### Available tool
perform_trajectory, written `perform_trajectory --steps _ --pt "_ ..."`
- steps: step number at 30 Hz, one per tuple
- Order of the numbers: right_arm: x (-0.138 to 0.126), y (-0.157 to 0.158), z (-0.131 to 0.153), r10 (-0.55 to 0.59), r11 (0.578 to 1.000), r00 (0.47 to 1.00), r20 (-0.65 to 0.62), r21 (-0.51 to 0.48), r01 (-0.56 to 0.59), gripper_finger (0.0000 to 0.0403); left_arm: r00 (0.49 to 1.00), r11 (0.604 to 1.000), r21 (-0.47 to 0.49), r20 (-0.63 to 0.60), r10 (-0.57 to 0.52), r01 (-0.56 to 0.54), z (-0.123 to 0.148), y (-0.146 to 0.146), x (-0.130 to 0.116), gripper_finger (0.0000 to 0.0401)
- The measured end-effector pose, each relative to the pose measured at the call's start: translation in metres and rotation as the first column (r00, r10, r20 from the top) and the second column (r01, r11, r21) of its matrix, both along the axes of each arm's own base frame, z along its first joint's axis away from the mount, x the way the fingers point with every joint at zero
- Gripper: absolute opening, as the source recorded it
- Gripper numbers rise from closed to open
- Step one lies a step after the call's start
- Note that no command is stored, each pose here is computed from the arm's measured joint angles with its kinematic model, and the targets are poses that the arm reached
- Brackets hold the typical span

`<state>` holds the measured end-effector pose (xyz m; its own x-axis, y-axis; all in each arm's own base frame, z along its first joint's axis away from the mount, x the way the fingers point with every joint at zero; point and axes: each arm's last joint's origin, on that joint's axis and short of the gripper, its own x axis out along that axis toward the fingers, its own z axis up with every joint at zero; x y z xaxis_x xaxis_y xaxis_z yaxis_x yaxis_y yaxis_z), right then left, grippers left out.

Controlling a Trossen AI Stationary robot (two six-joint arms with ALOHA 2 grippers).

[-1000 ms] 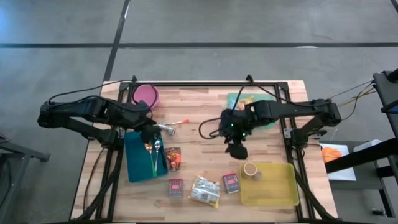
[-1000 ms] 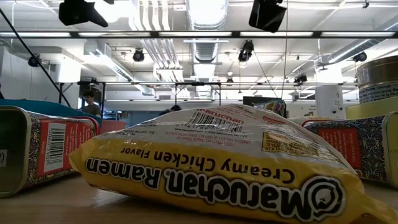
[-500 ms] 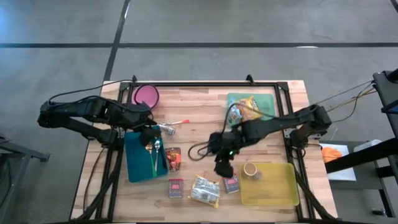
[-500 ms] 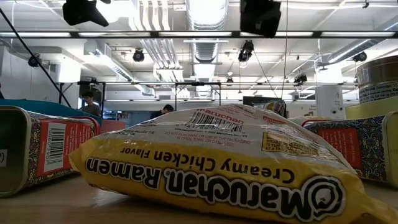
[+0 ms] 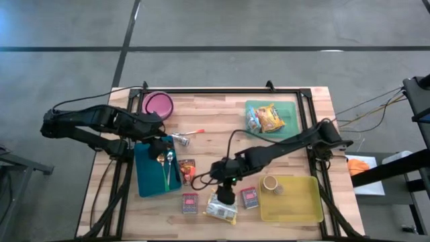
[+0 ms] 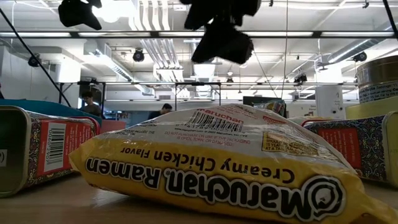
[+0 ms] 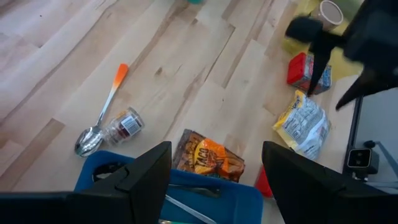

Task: Pick & Place Food Item
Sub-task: Put the yellow noodle pack into the green bin

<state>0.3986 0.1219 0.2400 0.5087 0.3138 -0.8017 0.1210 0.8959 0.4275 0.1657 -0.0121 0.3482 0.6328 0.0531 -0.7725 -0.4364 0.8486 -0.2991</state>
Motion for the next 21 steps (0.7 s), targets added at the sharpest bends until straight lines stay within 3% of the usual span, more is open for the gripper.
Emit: perform_trajectory --steps 7,21 --pt "0.015 0.007 -0.026 -0.016 0.999 1.000 -0.017 0.043 0.016 0.0203 1.000 1.000 0.002 -0.004 -0.002 0.002 0.000 0.000 0.000 0.0258" --pt "0.023 0.010 -0.064 -0.010 1.000 0.995 -0.095 0.028 0.013 0.0203 1.000 1.000 0.007 -0.004 -0.008 0.008 0.000 0.000 0.000 0.0258"
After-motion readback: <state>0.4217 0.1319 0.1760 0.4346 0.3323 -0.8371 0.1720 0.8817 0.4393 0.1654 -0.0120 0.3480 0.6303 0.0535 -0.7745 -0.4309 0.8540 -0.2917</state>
